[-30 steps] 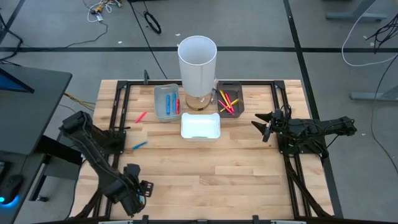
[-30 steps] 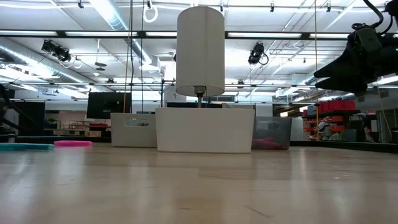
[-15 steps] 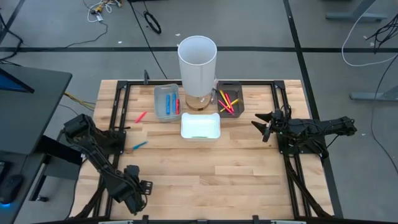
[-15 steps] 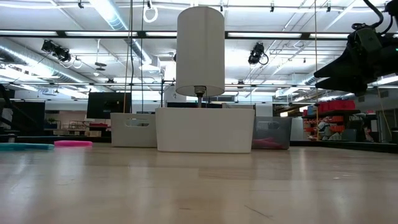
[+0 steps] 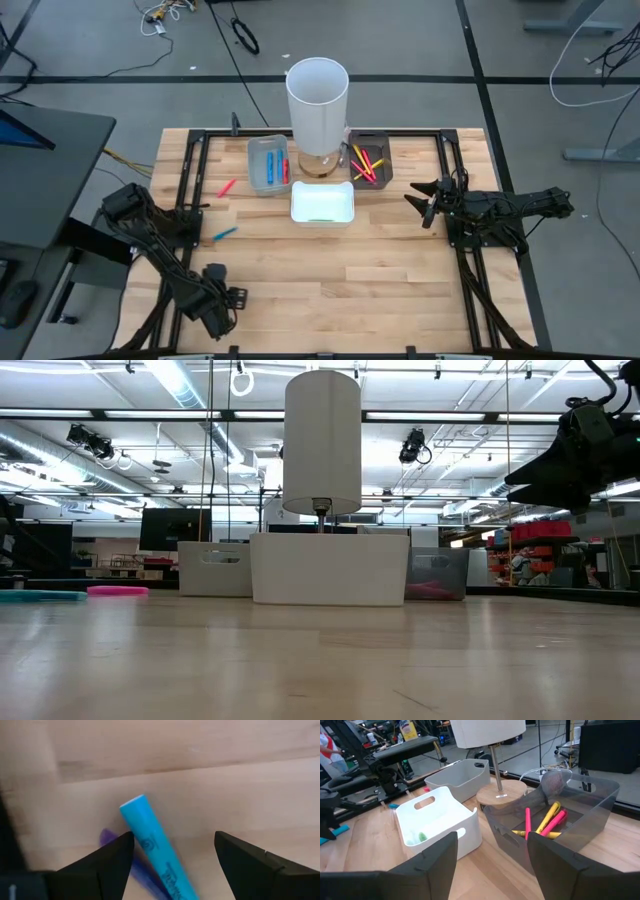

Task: Pick & Place Markers
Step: Put the blue highlighter pen into the gray bin

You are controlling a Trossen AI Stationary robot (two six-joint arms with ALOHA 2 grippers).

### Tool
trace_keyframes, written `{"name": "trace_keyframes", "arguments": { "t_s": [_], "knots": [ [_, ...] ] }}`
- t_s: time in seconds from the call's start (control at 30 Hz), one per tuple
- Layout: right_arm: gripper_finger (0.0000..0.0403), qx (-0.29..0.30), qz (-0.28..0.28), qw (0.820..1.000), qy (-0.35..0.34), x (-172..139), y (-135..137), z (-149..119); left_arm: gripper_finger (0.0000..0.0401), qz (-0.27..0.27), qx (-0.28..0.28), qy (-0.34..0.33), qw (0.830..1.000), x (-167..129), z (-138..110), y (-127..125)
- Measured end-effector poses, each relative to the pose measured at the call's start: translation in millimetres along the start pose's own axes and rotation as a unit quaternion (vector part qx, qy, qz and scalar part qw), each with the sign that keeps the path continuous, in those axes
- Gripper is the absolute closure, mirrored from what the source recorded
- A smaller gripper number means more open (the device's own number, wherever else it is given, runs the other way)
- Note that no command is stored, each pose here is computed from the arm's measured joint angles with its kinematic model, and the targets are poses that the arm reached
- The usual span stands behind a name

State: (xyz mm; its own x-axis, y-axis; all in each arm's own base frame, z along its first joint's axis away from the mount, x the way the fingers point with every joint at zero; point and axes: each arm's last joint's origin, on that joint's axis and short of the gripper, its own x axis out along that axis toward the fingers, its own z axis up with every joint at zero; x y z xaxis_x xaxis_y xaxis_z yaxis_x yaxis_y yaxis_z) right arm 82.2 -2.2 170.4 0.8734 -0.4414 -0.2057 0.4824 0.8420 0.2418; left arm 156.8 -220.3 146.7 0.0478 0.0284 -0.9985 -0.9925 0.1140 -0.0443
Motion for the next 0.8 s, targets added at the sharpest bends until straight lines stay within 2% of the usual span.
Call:
{"name": "trace_keyframes", "arguments": {
  "t_s": [0.13,0.6,0.7,0.8],
  "knots": [
    [0.016,0.0,0.0,1.0,0.0,0.0,0.0,0.0,0.0117,-0.024,0.006,0.002,1.0,6.8,1.3,0.4],
    [0.016,0.0,0.0,1.0,0.0,0.0,0.0,0.0,0.0118,-0.047,0.041,-0.01,0.998,7.3,-0.9,2.2],
    [0.016,0.0,0.0,1.0,0.0,0.0,0.0,0.0,0.0132,-0.041,0.049,-0.006,0.998,7.5,-0.8,2.3],
    [0.016,0.0,0.0,1.0,0.0,0.0,0.0,0.0,0.0166,-0.035,0.058,-0.002,0.998,8.0,0.4,1.3]
  ]
}}
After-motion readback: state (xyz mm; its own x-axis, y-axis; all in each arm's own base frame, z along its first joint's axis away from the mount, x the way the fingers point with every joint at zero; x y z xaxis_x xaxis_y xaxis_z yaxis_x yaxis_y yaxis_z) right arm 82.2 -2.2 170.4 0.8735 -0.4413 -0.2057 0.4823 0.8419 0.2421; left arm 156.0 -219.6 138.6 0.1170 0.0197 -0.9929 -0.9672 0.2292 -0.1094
